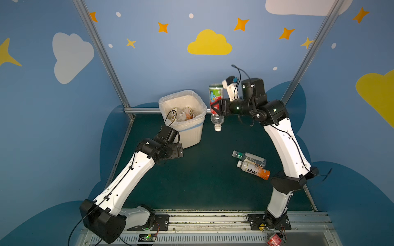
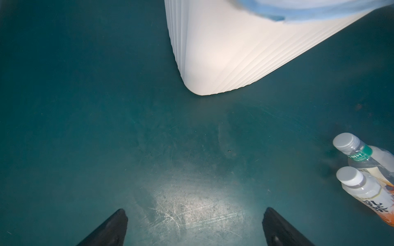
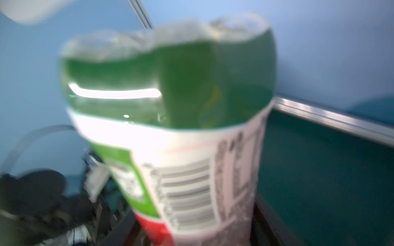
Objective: Throw the plastic bottles in the bin
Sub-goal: Pick up the plastic bottle from the center of the table, then throw the plastic bottle into the trash bin.
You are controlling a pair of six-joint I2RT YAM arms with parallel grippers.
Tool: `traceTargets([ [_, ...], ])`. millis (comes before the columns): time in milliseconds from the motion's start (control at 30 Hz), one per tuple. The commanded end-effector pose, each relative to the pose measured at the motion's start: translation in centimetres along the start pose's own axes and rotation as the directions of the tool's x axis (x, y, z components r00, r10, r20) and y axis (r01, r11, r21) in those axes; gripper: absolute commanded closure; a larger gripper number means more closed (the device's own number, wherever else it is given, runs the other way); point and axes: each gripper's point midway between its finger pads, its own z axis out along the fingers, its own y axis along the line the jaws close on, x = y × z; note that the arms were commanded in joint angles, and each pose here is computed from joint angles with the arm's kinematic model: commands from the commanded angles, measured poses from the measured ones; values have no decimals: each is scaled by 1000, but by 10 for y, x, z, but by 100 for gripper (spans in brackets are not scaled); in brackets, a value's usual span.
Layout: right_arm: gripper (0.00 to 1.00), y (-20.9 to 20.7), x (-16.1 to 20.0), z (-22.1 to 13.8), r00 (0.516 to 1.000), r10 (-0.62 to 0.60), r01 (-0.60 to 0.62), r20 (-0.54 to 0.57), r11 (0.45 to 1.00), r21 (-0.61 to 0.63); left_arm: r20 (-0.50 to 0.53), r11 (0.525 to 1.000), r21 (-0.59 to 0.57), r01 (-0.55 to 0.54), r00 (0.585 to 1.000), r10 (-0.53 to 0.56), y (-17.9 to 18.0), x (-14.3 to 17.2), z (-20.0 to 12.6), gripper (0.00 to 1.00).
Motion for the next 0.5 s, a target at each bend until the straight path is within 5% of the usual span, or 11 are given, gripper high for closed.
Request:
traceTargets([
  [0,19,7,-25,83,987,88,-67,133,985,-159,-32,1000,-6,-26,999,26,2,2,-2,0],
  [67,9,-2,-31,108,976,121,-89,182,981,-175,-39,1000,-3,-28,999,28,0,1,-2,0],
  [200,9,-46,-14,134,975,146,-136,165,988,-69,-30,1000,8,-19,999,19,-3,-5,-9,0],
  [467,9,-106,-11,71,975,168,-179,144,981,68,-5,994,96,51,999,-50,-12,-21,-21,0],
])
